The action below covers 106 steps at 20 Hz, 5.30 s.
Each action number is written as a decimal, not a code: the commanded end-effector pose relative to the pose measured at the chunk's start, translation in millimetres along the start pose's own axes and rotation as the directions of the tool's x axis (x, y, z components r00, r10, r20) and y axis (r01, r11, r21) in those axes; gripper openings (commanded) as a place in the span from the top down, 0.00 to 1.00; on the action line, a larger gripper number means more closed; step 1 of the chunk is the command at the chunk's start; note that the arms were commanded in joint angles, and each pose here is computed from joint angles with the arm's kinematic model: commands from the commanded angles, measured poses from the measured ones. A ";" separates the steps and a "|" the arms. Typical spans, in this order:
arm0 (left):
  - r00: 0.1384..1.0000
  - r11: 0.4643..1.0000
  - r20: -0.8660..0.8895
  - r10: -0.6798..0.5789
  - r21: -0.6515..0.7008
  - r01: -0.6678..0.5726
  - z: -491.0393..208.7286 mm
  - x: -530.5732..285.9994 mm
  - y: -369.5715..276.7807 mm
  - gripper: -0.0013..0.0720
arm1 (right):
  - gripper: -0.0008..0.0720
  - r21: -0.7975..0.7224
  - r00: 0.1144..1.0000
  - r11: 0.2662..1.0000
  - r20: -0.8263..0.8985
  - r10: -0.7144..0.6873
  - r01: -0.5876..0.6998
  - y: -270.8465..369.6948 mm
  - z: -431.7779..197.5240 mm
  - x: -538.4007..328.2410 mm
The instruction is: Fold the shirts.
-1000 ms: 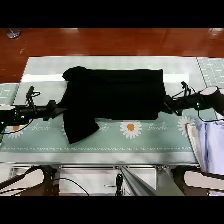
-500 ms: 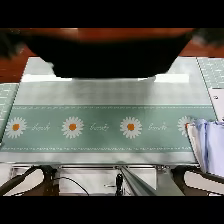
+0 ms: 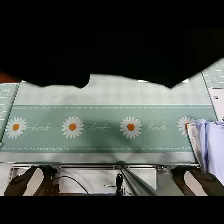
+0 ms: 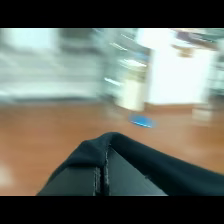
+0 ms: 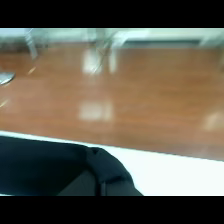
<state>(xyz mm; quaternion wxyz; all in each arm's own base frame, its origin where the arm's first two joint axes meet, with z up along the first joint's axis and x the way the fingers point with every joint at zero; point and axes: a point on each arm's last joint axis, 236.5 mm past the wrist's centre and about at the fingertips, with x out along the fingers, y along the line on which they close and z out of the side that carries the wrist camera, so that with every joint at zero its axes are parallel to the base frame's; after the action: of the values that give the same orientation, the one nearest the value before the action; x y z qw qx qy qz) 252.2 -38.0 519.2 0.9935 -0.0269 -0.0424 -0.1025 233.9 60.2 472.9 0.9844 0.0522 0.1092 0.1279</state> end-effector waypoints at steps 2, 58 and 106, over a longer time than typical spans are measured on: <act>0.953 0.940 0.136 0.269 0.181 -0.291 33.0 -105.9 -2.1 0.95 | 0.96 -0.044 0.989 0.992 0.089 -0.117 0.121 11.2 -11.0 -84.5; 0.154 0.778 -0.886 -0.438 -0.459 -0.429 -542.2 79.2 99.5 0.02 | 0.14 0.211 0.289 0.896 -0.952 0.098 0.391 -185.7 -421.9 205.2; 0.260 0.607 -0.785 -0.563 -0.606 -0.514 -606.4 -59.6 -7.8 0.95 | 0.14 0.536 0.395 0.656 -0.842 0.368 0.532 -70.0 -559.2 126.0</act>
<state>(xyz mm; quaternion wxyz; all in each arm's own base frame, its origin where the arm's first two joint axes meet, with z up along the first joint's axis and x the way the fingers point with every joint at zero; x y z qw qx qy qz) 239.8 -71.4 -89.6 0.6661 -0.3946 0.6213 -0.1209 227.5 55.9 -95.2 0.6409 0.3717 0.6715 0.0122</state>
